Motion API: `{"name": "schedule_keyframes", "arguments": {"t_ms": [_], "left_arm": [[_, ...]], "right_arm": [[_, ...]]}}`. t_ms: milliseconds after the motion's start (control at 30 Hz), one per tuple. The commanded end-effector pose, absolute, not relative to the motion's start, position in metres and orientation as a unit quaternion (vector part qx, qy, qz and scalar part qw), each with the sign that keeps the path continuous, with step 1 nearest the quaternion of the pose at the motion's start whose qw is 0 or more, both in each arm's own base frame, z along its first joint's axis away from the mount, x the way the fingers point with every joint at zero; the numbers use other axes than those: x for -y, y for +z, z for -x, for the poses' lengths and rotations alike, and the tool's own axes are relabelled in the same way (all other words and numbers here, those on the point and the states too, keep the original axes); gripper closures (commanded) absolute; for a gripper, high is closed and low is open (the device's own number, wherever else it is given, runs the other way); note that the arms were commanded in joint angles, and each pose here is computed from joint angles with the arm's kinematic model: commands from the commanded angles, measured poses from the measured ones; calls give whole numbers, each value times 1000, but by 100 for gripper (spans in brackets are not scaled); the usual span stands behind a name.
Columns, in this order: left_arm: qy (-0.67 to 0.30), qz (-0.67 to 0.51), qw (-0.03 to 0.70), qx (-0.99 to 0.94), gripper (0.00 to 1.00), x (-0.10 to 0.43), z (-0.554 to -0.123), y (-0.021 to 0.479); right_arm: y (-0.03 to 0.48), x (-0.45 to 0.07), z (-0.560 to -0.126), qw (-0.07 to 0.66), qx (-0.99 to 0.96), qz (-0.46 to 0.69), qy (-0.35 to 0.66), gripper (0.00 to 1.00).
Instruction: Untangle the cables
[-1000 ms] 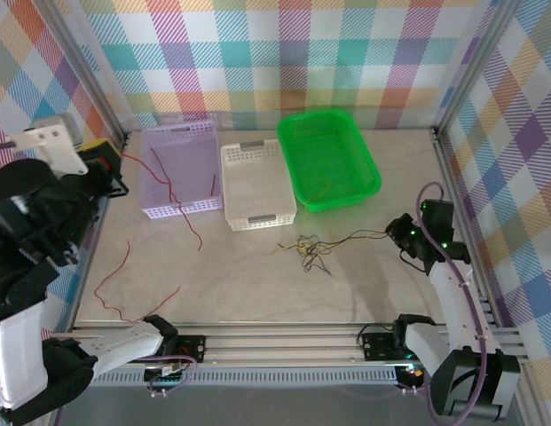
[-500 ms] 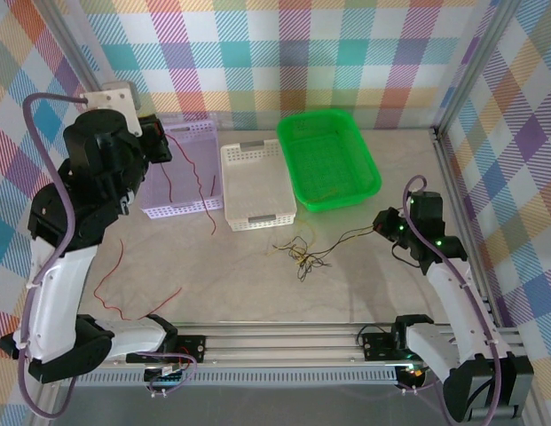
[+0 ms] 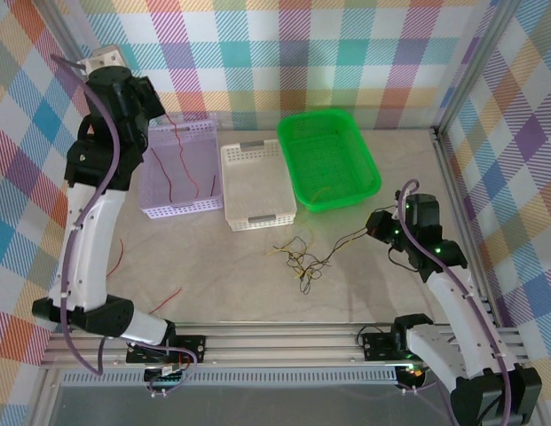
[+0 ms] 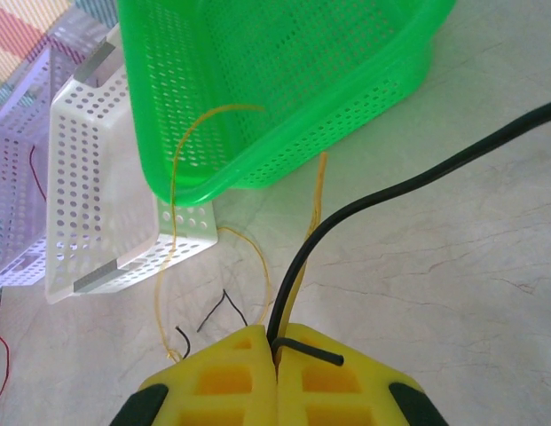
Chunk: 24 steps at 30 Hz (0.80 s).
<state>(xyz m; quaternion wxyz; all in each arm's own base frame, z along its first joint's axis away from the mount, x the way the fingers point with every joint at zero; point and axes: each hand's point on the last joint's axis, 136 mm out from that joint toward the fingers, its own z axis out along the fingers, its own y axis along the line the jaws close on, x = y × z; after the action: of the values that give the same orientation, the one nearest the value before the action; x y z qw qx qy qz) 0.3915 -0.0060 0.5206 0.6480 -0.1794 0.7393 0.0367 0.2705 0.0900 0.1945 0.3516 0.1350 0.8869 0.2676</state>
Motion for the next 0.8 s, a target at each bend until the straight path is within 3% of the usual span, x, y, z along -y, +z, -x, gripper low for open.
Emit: {"name": "schedule_keyframes", "arguments": {"t_ms": [0, 300, 767], "left_arm": [[13, 211, 675, -707, 100, -5, -402, 540], [30, 225, 656, -720, 100, -19, -450, 515], [56, 235, 604, -760, 100, -32, -496, 438]], "right_arm": [[209, -98, -267, 364, -883, -104, 276, 100], [208, -106, -260, 361, -885, -86, 282, 100], [209, -117, -257, 358, -886, -65, 288, 100]]}}
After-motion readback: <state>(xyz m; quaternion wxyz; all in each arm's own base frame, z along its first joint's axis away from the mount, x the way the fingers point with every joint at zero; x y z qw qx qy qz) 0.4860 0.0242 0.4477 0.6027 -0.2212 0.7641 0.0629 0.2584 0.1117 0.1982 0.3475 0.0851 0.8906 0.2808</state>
